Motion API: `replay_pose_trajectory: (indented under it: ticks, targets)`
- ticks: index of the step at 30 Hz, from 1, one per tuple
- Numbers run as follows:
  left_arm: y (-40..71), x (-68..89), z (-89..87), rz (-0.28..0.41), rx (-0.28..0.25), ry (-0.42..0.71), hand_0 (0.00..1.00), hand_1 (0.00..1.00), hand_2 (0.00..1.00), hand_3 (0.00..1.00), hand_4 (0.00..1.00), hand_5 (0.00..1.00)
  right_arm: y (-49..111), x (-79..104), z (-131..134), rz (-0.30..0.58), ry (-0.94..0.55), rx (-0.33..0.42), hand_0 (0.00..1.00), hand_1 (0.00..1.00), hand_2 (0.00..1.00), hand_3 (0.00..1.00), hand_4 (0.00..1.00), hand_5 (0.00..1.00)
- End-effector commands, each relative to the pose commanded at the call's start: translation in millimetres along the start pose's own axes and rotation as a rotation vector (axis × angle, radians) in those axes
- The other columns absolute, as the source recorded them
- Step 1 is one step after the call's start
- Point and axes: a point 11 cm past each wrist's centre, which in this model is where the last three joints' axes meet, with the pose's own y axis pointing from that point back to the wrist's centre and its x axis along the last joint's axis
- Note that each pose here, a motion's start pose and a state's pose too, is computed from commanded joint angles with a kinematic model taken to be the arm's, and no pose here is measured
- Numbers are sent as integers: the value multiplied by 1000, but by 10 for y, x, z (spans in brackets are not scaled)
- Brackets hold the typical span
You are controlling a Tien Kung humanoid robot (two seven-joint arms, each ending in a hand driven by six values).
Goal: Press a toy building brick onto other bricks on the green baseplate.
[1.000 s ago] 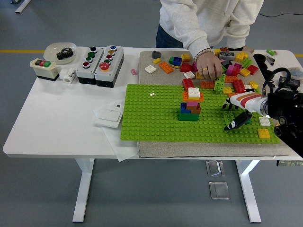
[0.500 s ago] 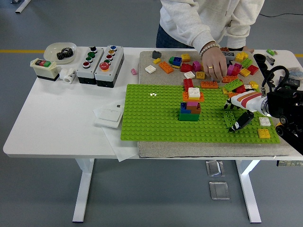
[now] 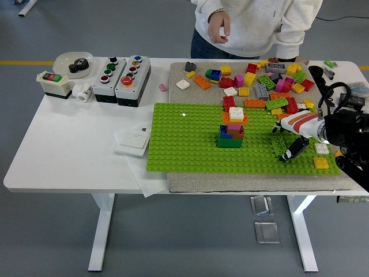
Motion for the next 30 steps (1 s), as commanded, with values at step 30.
replay_pose_trajectory:
  ticks: [30]
  targets:
    - [5, -7, 30, -2, -6, -2, 878, 842, 839, 641, 720, 644, -22, 15, -30, -10, 23, 5, 677, 643, 691, 640, 848, 376]
